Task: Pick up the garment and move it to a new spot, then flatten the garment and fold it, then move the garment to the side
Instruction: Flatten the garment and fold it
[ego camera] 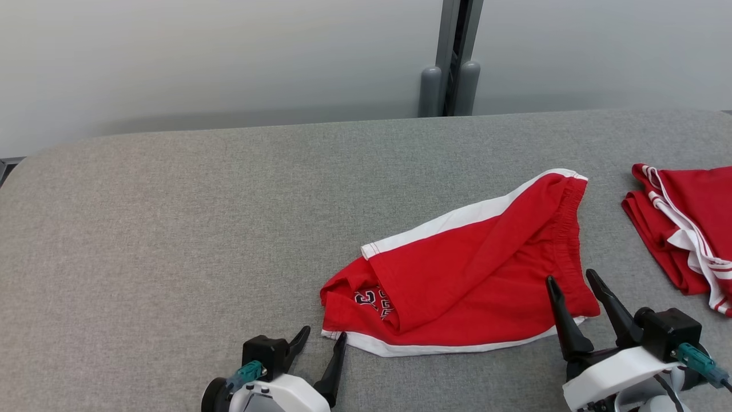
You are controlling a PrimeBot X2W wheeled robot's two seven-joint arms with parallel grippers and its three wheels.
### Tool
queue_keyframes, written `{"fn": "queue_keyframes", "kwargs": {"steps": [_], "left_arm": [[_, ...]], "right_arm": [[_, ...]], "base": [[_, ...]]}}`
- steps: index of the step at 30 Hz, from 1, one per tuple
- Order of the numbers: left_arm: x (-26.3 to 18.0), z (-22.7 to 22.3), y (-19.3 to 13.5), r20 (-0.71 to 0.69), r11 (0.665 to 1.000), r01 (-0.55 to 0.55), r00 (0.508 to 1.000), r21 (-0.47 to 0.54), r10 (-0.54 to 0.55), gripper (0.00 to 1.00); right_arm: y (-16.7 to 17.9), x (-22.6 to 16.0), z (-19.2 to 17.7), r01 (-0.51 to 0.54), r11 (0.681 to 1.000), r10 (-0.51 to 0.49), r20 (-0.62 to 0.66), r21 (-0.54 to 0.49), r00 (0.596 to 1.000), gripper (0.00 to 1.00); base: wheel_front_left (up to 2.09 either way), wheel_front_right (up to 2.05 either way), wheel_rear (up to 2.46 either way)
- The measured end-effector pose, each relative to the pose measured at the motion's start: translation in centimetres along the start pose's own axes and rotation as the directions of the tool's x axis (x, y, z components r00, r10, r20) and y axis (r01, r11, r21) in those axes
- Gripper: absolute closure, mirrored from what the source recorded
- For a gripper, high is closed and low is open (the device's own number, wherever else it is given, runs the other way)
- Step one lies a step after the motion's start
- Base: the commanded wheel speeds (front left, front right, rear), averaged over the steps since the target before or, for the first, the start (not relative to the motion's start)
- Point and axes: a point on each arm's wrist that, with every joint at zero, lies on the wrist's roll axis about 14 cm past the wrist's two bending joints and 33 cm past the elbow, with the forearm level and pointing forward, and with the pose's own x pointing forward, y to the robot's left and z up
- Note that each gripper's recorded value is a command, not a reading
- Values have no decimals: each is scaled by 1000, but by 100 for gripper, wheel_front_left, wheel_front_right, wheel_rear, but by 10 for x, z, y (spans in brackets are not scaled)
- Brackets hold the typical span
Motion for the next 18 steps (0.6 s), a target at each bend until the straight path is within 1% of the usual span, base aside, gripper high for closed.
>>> {"fn": "queue_keyframes", "kwargs": {"steps": [6, 7, 8, 9, 18], "left_arm": [[4, -1, -4, -8, 1000, 22, 1000, 14, -22, 0], [4, -1, -6, -8, 999, 36, 999, 13, -35, 5], [5, 0, -7, -9, 999, 43, 999, 10, -43, 95], [5, 0, -7, -10, 999, 45, 999, 9, -45, 100], [4, 2, -7, 0, 999, 41, 999, 2, -41, 100]], "right_arm": [[-3, -1, -2, 8, 1000, -8, -7, 1, 1000, 0], [-3, -1, -3, 10, 1000, -10, -8, 1, 1000, 0], [-3, -2, -3, 11, 1000, -11, -10, 2, 1000, 0], [-3, -2, -4, 12, 1000, -12, -11, 2, 1000, 0], [-15, -7, -8, 52, 999, -51, -24, 10, 998, 0]], "base": [[0, 0, 0], [0, 0, 0], [0, 0, 0], [0, 0, 0], [0, 0, 0]]}}
